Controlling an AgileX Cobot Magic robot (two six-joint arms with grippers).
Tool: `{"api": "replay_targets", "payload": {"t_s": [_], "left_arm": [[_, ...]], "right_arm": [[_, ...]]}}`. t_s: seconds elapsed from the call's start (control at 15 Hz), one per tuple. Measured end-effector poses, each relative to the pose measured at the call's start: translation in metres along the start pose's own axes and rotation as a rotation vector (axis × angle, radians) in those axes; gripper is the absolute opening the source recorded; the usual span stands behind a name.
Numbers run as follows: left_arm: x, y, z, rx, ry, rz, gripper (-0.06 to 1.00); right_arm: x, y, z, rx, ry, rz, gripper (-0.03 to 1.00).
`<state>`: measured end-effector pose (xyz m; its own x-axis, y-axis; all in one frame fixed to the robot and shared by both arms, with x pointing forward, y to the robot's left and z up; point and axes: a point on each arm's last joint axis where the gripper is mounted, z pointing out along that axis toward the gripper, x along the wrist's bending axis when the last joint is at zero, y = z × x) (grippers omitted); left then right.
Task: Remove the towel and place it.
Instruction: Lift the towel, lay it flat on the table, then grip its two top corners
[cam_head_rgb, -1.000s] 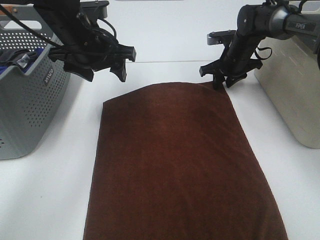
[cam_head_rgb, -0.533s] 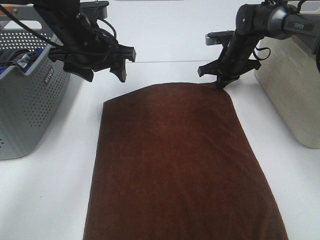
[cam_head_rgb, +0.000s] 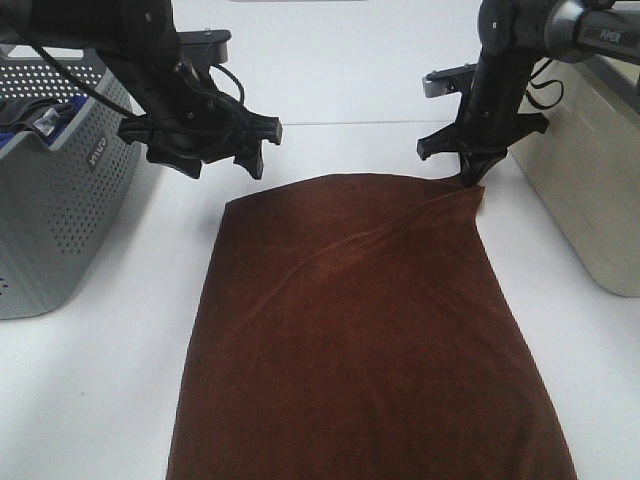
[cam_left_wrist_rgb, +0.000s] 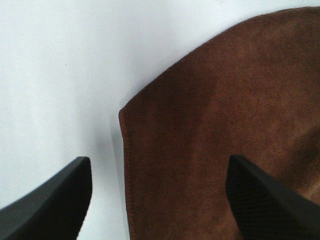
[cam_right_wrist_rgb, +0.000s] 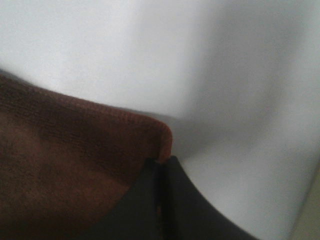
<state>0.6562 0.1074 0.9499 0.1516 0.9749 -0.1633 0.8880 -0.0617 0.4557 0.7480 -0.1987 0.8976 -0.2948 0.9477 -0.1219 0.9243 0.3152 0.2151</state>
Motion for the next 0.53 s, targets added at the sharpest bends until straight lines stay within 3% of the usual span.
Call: {"api": "replay_targets", "payload": {"t_s": [0.53], "left_arm": [[-0.001,-0.004,0.058,0.039,-0.023,-0.062,0.71]], "right_arm": [[0.000,0.003,-0.013,-0.012,0.022,0.016,0.00]]}}
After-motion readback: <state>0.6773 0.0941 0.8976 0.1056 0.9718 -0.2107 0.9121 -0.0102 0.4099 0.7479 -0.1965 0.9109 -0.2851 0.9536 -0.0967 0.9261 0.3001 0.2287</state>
